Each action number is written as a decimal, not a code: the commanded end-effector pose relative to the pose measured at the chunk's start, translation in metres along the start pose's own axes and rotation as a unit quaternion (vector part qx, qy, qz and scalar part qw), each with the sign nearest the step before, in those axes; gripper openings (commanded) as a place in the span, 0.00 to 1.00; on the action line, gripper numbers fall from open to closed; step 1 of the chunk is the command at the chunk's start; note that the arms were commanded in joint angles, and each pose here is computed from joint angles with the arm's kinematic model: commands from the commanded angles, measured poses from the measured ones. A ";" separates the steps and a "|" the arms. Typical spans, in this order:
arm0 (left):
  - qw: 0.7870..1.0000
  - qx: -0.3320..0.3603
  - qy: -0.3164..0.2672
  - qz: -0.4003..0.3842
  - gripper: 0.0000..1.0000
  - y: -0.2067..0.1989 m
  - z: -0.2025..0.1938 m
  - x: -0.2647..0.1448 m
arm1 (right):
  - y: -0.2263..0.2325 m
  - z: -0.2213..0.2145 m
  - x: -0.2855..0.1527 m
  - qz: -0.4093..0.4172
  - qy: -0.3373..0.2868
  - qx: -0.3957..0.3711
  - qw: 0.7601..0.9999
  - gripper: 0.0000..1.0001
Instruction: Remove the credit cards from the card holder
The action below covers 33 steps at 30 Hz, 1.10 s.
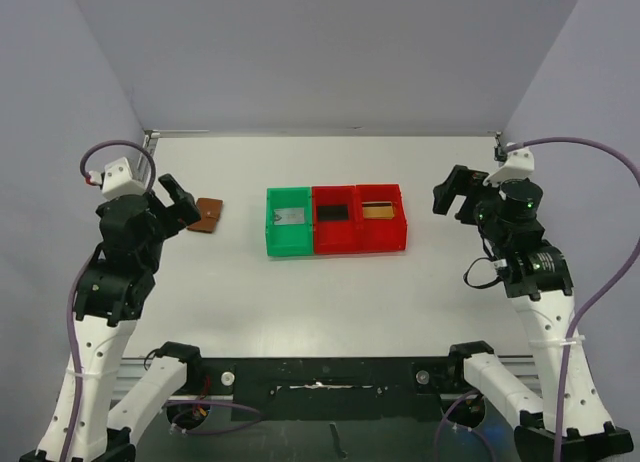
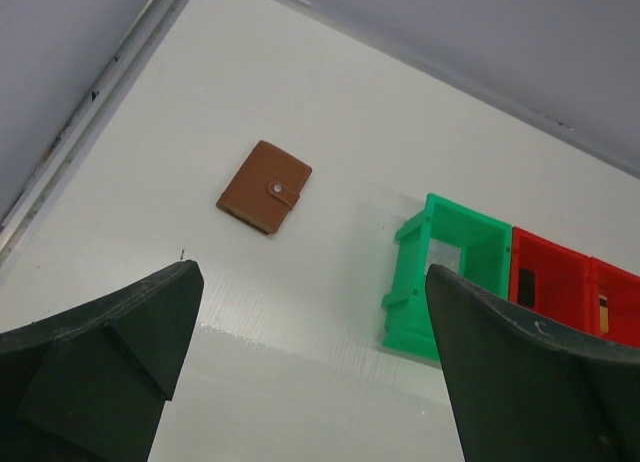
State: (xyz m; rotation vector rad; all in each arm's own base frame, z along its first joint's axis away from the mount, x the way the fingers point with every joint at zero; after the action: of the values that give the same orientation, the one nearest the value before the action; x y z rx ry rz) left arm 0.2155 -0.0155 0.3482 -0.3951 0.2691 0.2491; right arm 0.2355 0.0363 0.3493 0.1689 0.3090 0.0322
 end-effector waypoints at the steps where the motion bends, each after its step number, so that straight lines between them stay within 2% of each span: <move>1: 0.998 -0.039 -0.019 -0.034 0.95 -0.004 -0.012 0.016 | 0.006 -0.015 0.027 0.048 0.001 0.035 0.998 0.98; 7: 0.996 -0.072 0.020 -0.040 0.95 0.007 -0.059 0.054 | 0.002 -0.062 0.060 0.082 0.065 0.074 0.992 0.98; 12: 0.989 -0.101 0.100 -0.040 0.94 0.013 -0.078 0.103 | 0.000 -0.082 0.074 0.106 0.103 0.093 0.985 0.98; 21: 0.976 -0.121 0.178 -0.020 0.94 0.029 -0.082 0.207 | 0.003 -0.073 0.077 0.140 0.092 0.094 0.981 0.98; 28: 0.969 -0.100 0.224 0.013 0.94 0.044 -0.081 0.283 | 0.009 -0.059 0.075 0.163 0.078 0.090 0.980 0.98; 33: 0.958 -0.081 0.271 0.048 0.84 0.059 -0.101 0.324 | 0.010 -0.056 0.075 0.166 0.073 0.094 0.979 0.98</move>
State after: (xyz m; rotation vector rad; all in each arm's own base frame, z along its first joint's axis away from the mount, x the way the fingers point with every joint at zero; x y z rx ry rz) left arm 0.4661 0.0476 0.1489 -0.6641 0.7575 0.2580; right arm 0.2807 0.0578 0.2447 0.4132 0.5365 0.3037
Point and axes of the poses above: each gripper's point midway between its finger pads, its own x axis out along the fingers, its own y axis along the line the jaws close on, z = x × y, the point moved 5 cm from there along -x, back along the fingers, and after that the axes turned 2 degrees about -x, right-handed, at the moved point
